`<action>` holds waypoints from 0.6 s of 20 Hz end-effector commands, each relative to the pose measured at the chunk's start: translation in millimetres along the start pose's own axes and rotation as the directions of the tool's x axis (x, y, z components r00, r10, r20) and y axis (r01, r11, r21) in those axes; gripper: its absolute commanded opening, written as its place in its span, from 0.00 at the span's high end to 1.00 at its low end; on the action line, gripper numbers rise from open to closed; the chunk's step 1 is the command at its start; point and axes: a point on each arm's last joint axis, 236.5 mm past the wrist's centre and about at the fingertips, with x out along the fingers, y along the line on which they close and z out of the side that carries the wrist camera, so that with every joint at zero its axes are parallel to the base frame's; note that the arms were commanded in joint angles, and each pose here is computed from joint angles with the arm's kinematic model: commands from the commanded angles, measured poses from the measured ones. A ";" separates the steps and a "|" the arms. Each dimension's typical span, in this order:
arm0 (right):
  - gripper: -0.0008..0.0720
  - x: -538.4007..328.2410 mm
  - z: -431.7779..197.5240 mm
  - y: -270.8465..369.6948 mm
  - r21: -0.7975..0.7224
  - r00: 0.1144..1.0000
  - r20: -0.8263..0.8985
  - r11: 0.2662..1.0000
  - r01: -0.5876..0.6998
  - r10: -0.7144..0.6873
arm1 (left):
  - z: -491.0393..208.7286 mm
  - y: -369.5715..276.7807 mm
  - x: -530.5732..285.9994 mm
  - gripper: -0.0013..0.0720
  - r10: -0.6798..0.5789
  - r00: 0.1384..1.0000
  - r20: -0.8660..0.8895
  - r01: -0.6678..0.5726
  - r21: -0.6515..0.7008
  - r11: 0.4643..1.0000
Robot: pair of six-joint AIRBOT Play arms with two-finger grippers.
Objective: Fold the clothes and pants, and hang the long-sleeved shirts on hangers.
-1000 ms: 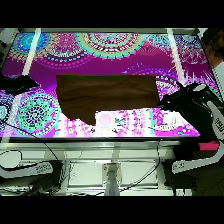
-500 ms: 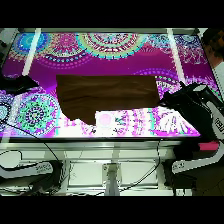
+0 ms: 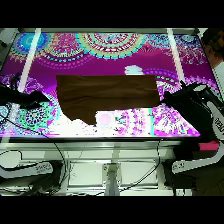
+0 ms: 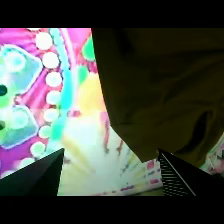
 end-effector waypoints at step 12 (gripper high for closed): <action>0.97 -0.5 0.0 0.3 -0.009 1.000 0.000 1.000 -0.001 0.001 | -83.1 -33.2 77.3 0.26 -0.156 0.970 -0.185 0.182 0.133 0.974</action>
